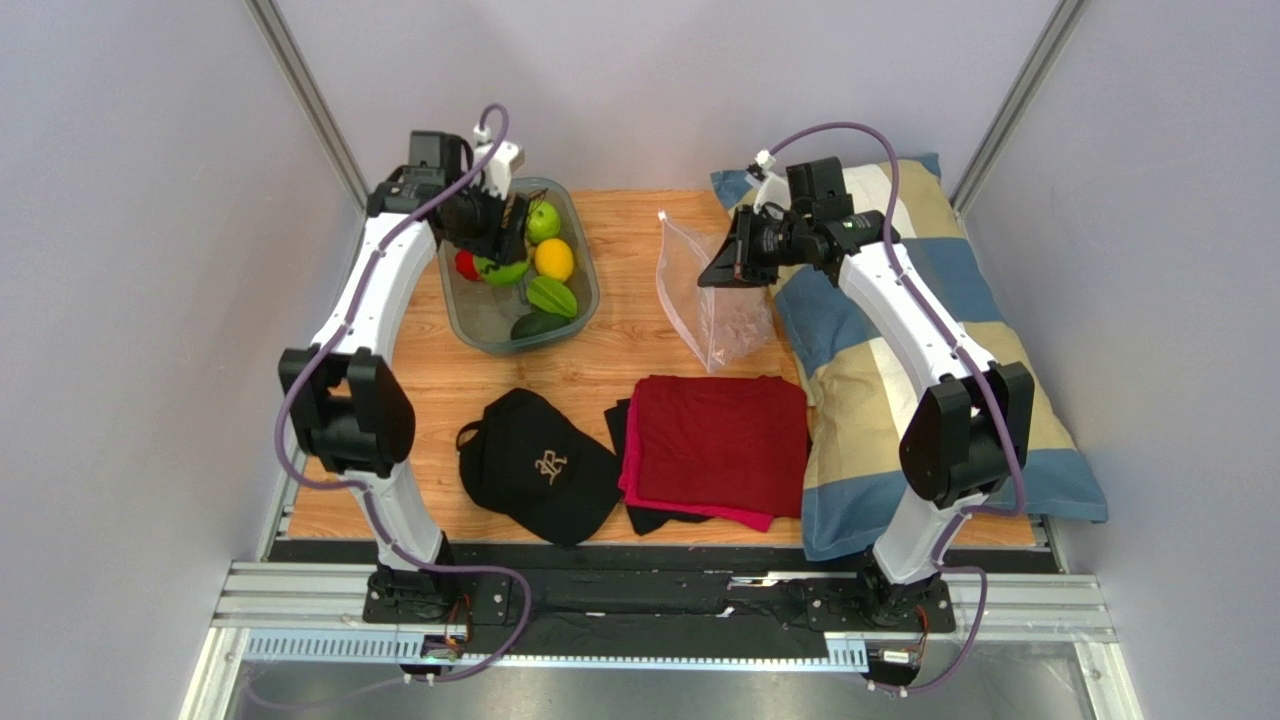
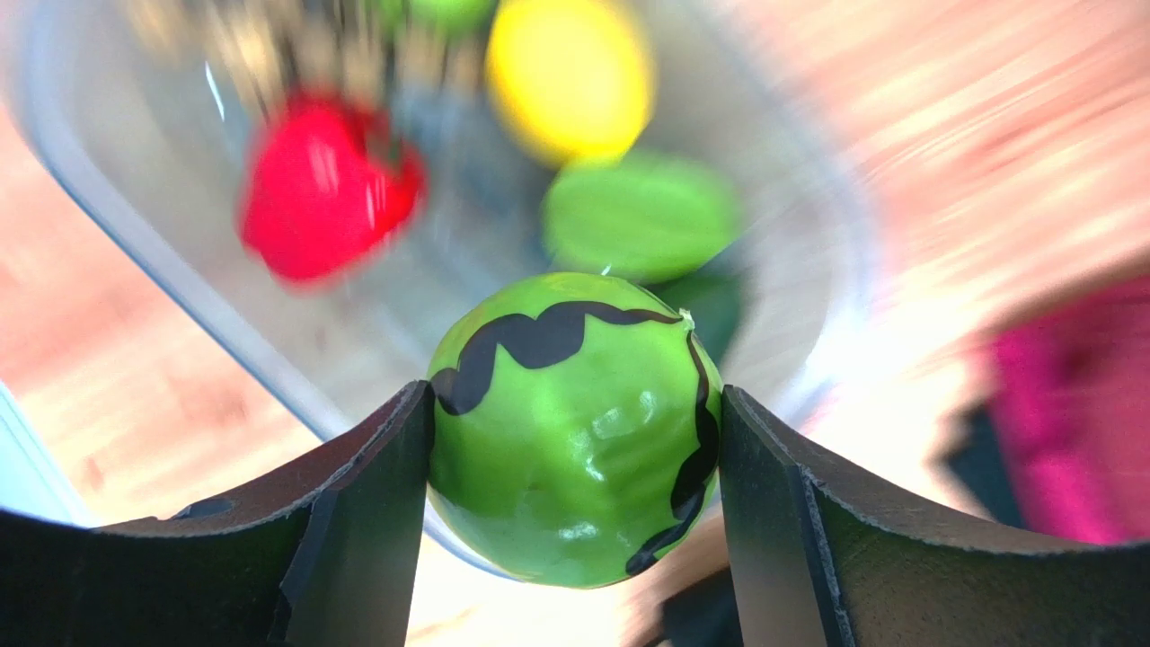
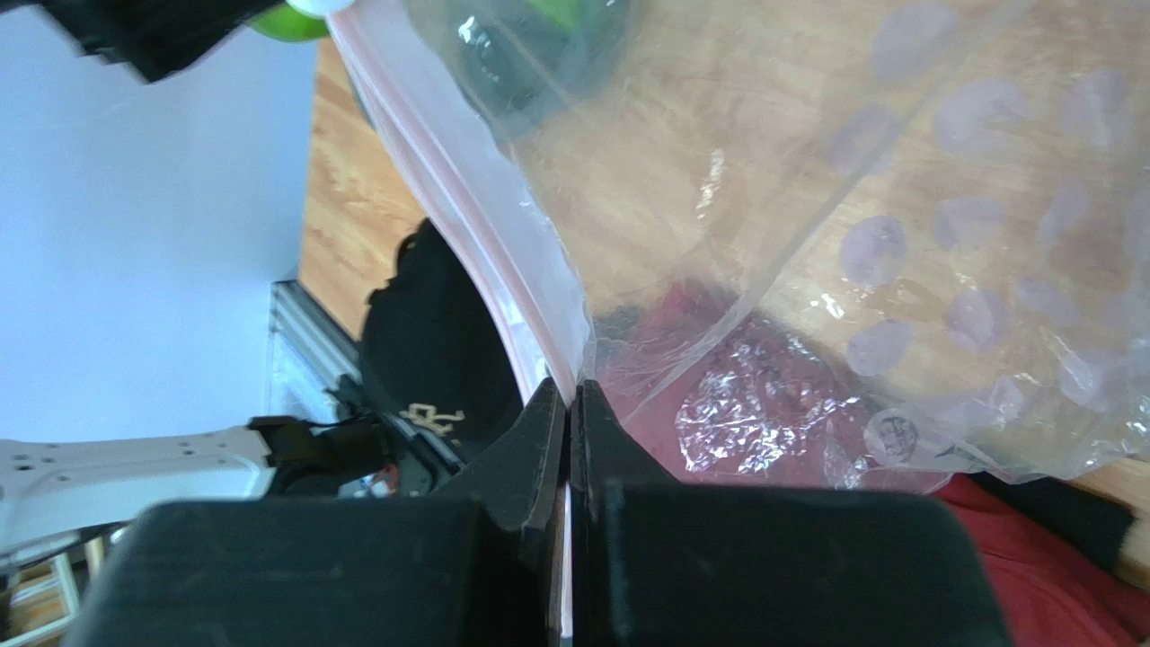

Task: Place the food in the zip-top bag and seal the zipper
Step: Pick up the fake fruit from the bin, then place the fake fruit in the zipper food storage bag.

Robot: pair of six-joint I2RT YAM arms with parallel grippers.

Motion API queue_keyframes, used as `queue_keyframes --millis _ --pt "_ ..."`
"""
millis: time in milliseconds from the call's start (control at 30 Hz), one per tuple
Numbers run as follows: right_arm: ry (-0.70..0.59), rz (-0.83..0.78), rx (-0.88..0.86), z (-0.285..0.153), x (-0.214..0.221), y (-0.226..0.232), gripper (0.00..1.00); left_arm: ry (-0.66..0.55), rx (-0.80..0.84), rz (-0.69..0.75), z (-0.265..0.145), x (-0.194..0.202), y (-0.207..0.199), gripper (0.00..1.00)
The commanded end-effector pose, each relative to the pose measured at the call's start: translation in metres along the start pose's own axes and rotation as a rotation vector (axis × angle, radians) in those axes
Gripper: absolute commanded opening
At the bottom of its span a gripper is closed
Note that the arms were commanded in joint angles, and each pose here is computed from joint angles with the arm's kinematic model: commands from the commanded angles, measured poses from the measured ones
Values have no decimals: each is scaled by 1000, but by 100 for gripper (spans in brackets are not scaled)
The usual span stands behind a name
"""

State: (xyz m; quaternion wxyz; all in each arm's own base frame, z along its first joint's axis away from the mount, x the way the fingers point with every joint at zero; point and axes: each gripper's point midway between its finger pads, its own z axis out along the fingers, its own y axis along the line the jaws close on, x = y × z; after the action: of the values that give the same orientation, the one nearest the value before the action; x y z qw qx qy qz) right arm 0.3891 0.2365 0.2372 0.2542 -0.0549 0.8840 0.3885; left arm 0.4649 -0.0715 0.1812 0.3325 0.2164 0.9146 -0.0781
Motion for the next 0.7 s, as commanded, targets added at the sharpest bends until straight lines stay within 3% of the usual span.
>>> queue_keyframes --millis 0,167,333,433,667 --pt "-49 17 -163 -13 -24 45 0 -336 240 30 -106 -87 -74 58" --pt "-37 58 -269 -17 -27 66 0 -570 471 137 -169 -133 -171 62" --pt "-30 93 -337 -22 -27 80 0 -661 683 119 -197 -152 -238 64" --pt "-18 112 -375 -24 -27 86 0 -676 775 100 -195 -162 -266 64" --pt "-22 194 -315 -15 -29 53 0 -554 795 17 -122 -151 -283 64"
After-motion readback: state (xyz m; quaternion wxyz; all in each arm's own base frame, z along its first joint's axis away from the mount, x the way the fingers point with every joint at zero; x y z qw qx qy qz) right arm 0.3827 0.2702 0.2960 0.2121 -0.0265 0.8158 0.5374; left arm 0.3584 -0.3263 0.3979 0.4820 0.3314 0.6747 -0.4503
